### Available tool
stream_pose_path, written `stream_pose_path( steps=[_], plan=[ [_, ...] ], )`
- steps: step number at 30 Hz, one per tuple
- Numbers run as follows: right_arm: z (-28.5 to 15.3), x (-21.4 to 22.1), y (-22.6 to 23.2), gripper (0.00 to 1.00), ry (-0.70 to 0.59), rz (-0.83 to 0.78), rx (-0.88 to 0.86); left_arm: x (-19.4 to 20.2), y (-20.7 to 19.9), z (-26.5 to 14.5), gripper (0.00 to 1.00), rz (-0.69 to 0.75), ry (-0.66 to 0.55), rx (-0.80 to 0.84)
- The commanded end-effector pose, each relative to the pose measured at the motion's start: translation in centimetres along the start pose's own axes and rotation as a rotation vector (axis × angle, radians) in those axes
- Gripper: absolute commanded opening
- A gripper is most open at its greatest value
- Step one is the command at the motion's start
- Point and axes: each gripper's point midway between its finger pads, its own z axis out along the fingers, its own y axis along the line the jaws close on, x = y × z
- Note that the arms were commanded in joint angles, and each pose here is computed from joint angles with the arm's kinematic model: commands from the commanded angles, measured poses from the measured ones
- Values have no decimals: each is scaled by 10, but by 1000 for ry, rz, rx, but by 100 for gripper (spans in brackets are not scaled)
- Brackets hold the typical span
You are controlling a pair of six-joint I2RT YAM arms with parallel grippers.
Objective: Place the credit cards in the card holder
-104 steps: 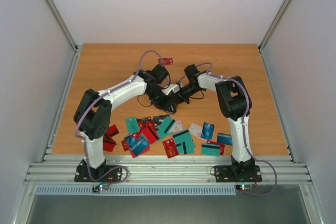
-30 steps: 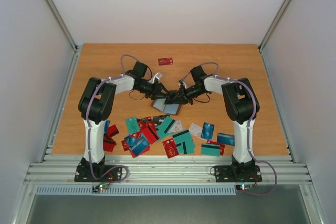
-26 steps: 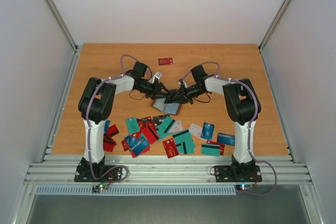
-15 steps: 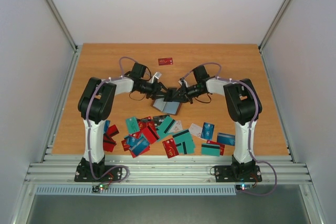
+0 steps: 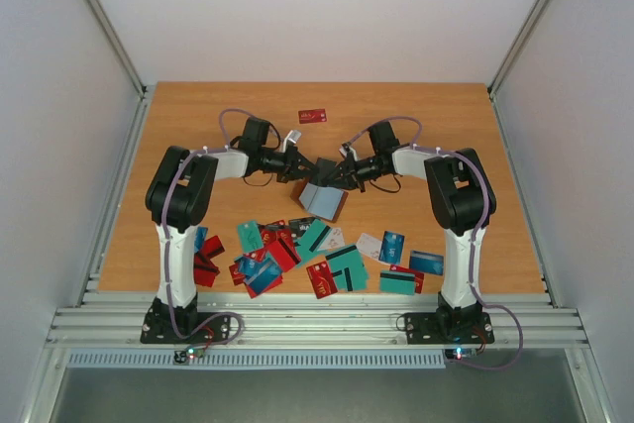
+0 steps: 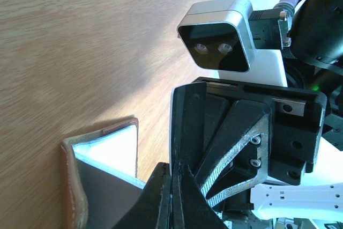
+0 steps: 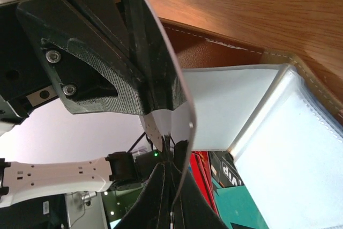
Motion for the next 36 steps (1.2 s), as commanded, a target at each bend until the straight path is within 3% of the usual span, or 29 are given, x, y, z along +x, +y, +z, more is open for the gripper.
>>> stream_pose_path(
  steps=[1,5,8,16,22,26,36],
  plan=[
    [1,1,6,3,0,-31,-9,-1,-10,5,0,31,17,96],
    [1,4,-2,24,1,-11,15,-1,-11,4,0,3,17,108],
    [1,9,-8,33,4,1,30,-1,-10,3,0,-3,11,99],
    [3,10,-5,37,-2,13,-20,1,6,-2,0,-25,8,-59],
    [4,1,6,38,-22,5,-110,-6,-16,-13,0,32,-38,-90],
    [5,2,7,40,-26,13,-132,-4,-5,-16,0,-4,-48,-155],
    [-7,25,-18,40,-30,41,93,16,18,-27,0,18,-17,-306]
  ],
)
